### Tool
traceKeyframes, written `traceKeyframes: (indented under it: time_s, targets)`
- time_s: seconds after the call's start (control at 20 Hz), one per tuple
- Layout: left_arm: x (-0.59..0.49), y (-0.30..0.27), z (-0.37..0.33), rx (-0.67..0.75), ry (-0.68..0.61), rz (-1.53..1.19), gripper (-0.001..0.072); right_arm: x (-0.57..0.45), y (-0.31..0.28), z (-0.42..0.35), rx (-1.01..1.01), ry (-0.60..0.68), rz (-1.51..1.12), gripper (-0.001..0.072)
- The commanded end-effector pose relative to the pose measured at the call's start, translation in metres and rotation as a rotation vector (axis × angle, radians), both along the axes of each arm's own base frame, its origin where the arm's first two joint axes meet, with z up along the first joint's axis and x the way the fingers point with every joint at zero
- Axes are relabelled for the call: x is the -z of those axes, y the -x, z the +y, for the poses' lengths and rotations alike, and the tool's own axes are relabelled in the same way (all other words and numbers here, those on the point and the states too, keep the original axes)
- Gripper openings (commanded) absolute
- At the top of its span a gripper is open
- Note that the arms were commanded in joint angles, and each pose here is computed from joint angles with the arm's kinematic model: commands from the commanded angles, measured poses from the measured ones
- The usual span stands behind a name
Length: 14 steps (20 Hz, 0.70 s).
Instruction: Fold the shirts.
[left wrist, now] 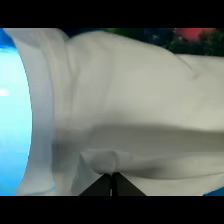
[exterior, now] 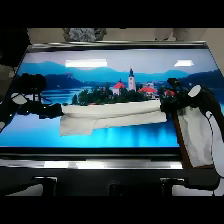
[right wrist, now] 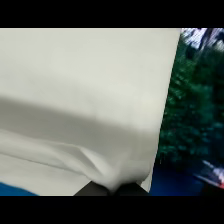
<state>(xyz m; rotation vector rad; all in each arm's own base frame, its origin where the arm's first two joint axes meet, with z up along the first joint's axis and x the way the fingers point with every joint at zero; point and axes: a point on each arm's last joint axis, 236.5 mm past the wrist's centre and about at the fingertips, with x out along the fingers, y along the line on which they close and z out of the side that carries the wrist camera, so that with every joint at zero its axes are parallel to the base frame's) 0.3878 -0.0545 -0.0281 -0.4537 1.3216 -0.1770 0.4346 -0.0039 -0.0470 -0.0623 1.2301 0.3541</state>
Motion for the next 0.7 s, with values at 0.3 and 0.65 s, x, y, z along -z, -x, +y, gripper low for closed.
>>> traceKeyframes:
  time_s: [0.3, 0.65]
  targets:
    - [0.053, -0.029, 0.002, -0.075, 0.035, 0.119, 0.0414, 0.041, -0.025, 0.016, 0.08, -0.108, 0.061, 0.0472]
    - [-0.017, -0.038, -0.004, -0.02, 0.023, -0.056, 0.0547, 0.029, -0.02, -0.015, 0.18, -0.231, 0.075, 0.0697]
